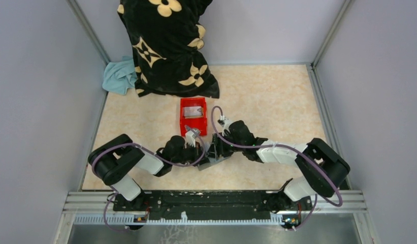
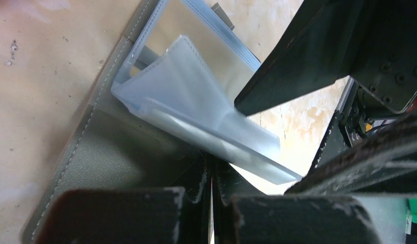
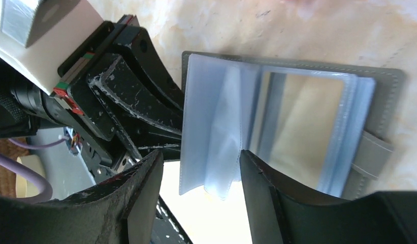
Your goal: Take the credit cards out of the card holder
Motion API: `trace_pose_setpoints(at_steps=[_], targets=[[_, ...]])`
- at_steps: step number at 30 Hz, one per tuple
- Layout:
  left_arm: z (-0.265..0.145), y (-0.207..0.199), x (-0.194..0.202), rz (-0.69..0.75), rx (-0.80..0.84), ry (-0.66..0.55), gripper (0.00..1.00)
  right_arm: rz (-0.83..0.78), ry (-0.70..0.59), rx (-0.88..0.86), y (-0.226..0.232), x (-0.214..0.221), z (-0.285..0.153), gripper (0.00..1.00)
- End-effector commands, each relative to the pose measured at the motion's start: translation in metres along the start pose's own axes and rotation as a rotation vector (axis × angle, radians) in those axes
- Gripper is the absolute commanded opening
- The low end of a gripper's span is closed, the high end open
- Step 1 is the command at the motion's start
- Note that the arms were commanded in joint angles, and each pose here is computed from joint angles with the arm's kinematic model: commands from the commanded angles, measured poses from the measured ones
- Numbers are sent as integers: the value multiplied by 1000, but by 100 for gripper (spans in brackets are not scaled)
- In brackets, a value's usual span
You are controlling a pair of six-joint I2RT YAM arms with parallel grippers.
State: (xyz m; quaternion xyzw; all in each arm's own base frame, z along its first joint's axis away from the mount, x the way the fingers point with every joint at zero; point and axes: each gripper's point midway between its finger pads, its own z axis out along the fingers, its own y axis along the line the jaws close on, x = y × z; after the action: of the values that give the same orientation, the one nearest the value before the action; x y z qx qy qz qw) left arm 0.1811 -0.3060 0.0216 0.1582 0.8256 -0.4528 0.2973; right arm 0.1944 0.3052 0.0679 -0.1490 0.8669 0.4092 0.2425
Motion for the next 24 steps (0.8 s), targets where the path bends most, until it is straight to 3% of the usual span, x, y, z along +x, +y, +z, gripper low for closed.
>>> trace_pose_setpoints(at_steps=[1,7,16,24], targets=[[-4,4,13,-5,-9,23,0,-51,-20,-75,29,-9,13,57],[-15,-1,11,5,-10,0,0,-57,19,-52,27,8,22,54],[-47,-7,5,40,-70,-30,0,-74,13,-29,25,4,23,37],[-69,2,2,65,-151,-60,0,-112,19,-67,45,-3,29,37]])
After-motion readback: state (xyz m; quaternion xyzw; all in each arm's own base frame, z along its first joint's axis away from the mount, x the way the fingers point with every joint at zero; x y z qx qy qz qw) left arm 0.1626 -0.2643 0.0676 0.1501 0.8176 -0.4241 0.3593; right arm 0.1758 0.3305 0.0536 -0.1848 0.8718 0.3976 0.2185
